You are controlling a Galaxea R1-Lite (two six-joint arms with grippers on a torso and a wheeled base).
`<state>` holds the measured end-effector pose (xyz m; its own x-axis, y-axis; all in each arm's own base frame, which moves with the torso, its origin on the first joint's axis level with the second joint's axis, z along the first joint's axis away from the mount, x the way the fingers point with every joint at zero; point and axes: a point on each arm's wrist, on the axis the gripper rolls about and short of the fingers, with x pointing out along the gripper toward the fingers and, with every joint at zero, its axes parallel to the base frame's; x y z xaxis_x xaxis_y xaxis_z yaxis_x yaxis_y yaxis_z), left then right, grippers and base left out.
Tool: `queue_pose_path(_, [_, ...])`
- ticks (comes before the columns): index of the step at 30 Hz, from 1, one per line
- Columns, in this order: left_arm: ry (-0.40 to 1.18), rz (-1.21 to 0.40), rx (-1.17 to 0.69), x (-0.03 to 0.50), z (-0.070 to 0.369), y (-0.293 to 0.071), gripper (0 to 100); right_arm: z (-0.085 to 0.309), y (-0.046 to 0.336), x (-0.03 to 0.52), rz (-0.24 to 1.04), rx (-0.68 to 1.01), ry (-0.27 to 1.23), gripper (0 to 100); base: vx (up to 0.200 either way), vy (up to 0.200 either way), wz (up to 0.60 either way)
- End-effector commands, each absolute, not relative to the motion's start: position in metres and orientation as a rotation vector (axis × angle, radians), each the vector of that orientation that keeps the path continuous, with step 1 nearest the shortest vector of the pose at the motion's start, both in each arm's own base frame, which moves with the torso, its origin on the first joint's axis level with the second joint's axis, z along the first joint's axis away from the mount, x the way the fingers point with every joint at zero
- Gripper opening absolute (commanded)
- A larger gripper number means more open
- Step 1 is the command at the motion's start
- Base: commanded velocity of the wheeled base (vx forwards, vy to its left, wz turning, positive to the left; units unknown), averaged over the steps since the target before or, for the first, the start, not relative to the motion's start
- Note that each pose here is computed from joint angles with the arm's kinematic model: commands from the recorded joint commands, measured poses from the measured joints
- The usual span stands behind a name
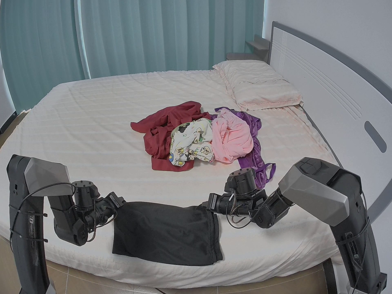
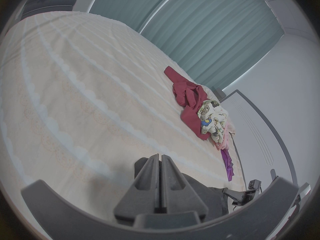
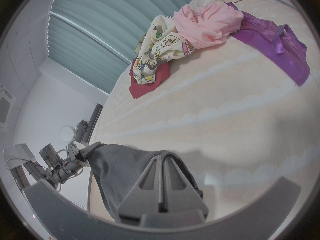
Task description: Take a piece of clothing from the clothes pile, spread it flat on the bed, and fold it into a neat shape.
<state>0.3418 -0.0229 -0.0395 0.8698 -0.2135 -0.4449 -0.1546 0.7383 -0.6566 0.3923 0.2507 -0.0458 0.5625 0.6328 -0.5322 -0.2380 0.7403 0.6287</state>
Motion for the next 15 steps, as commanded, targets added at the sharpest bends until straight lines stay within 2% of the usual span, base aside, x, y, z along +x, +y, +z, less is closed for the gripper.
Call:
queue_pose_path(1, [0.528,-0.031,-0.746,0.342,-0.047,-0.023,0,-0.042,0.249,0.398,0.518,0.559,0.802,0,0.0,0.0,0.0])
queue_pose_path(5, [0.504,-0.038,-0.742,0.343,-0.052,-0.022,0,-0.035,0.244,0.409,0.452,0.582,0.744,0,0.0,0.0,0.0])
queue_pose_path(15, [0.497,-0.041,-0.734,0.344,-0.054,-0.021,0,-0.038,0.231,0.413,0.407,0.584,0.75,0,0.0,0.0,0.0])
